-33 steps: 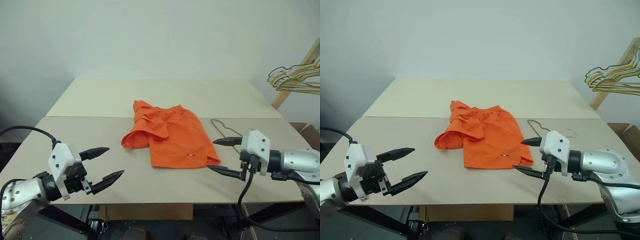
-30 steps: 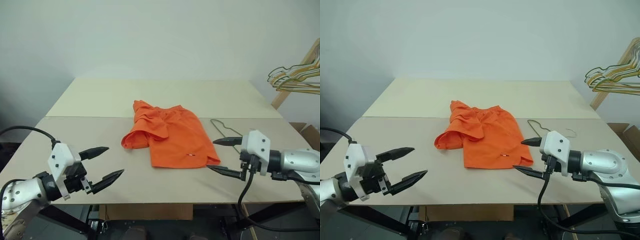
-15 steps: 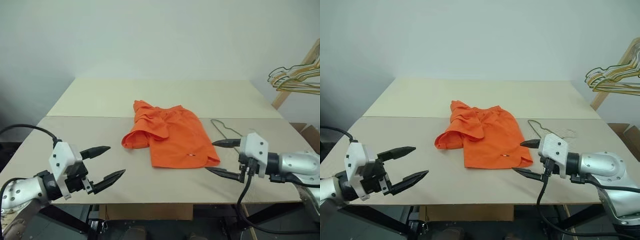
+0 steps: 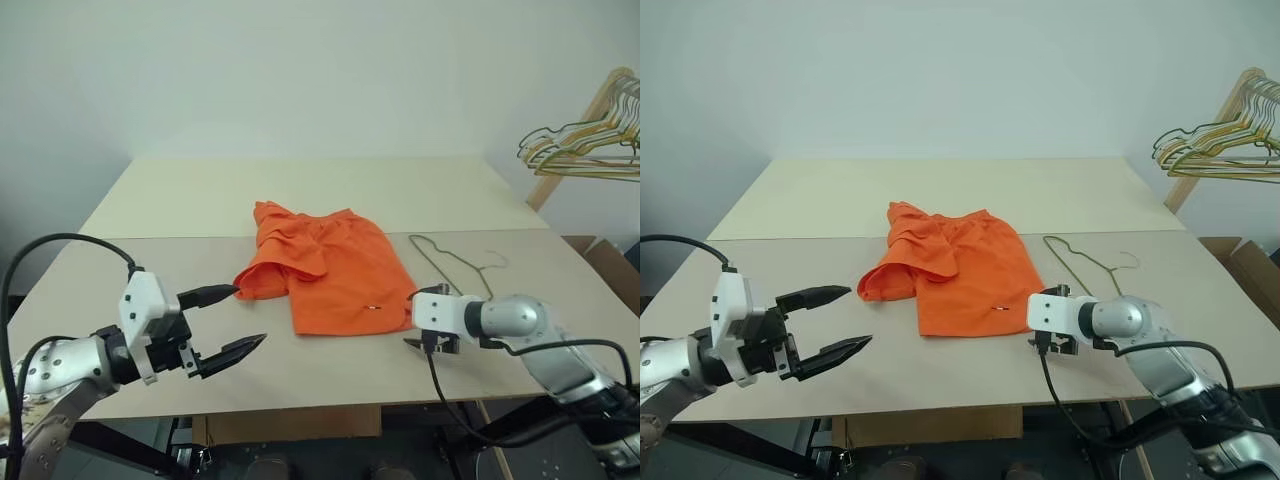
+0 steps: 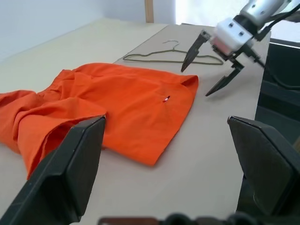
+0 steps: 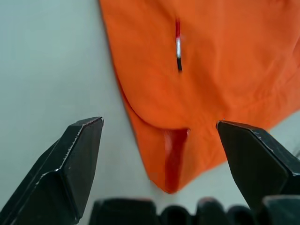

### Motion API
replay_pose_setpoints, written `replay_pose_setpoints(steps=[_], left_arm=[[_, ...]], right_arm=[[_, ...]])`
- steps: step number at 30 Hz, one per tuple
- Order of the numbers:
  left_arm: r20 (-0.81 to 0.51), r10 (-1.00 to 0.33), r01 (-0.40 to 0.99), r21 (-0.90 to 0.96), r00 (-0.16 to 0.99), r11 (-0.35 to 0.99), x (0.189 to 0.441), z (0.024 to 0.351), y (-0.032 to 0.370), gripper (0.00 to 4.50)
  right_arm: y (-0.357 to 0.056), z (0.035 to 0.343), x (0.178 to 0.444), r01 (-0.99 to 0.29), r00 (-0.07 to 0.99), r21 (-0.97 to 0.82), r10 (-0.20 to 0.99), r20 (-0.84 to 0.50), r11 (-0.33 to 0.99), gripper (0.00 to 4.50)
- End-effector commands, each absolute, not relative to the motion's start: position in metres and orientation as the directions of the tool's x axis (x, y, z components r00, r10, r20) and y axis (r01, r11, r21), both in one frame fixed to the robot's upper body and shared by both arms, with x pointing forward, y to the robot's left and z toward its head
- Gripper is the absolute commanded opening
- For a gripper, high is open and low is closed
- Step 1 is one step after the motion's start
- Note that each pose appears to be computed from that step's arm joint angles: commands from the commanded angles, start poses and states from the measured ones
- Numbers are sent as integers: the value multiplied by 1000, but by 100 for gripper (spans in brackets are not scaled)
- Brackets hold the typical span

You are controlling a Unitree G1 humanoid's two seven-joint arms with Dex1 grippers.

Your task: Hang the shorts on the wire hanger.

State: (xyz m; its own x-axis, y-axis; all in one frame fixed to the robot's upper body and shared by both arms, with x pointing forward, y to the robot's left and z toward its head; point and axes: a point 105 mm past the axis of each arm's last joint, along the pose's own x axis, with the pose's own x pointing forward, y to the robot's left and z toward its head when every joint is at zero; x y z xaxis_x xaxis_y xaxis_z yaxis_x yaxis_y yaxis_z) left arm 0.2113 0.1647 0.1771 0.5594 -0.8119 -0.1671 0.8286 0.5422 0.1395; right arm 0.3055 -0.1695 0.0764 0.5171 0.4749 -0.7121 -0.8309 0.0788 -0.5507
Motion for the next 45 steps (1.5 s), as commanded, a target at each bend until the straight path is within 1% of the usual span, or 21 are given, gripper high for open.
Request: replay_pose_setpoints(steps=[1,4,5,6,10,11,13,14,15,18,21,24,26,30,33,38,40,42,43,45], left_arm=[[-164,-815,831,155,555,535,214,180,164,450],[-160,-818,832,155,553,532,214,180,162,450],[-158,-819,833,155,552,532,214,180,161,450],[-156,-820,833,154,551,531,214,179,160,450],[-149,-822,834,152,550,531,215,179,158,450],[-148,-822,834,151,549,530,214,179,158,450],[-148,-824,836,149,547,528,215,179,158,450],[-148,-824,836,149,547,528,215,179,158,450],[-148,-825,837,149,546,527,215,179,157,450],[-147,-826,837,151,545,526,216,179,157,450],[-146,-830,841,149,539,520,218,178,156,450],[-148,-837,849,149,526,507,218,177,153,450],[-148,-839,850,152,524,504,218,178,153,450],[-151,-838,850,155,524,503,219,178,155,450],[-153,-839,851,156,522,501,218,178,154,450],[-153,-839,851,154,523,502,215,177,153,450],[-153,-838,850,153,524,504,215,176,153,450],[-152,-838,850,152,524,504,214,176,152,450],[-151,-838,850,153,525,505,214,176,152,450],[-149,-837,849,152,526,506,214,176,152,450]], right_arm=[[-181,79,321,-802,550,-597,390,-739,1,447],[-180,77,324,-811,533,-585,390,-751,-19,386],[-179,75,325,-814,526,-581,392,-755,-26,346],[-177,74,326,-814,525,-580,392,-756,-28,318],[-171,71,330,-808,531,-589,401,-746,-26,178],[-169,70,330,-808,531,-589,406,-743,-23,133],[-168,70,331,-807,532,-590,411,-740,-19,60],[-168,70,331,-807,533,-591,411,-740,-18,25],[-168,69,330,-807,531,-590,413,-740,-17,2],[-162,69,325,-816,514,-578,436,-738,-16,2],[-137,71,308,-852,439,-524,516,-735,-22,2],[-112,74,298,-854,408,-519,572,-711,-36,2],[-110,77,294,-852,403,-521,580,-708,-43,2],[-123,87,295,-826,436,-560,566,-700,-56,2],[-139,96,295,-822,447,-566,548,-707,-59,64],[-164,96,299,-796,485,-596,478,-733,-107,245],[-172,91,308,-760,529,-636,441,-725,-133,314],[-175,87,315,-734,555,-660,419,-718,-159,390],[-176,85,318,-724,566,-670,414,-713,-164,420],[-176,81,325,-710,583,-684,406,-704,-168,420]])
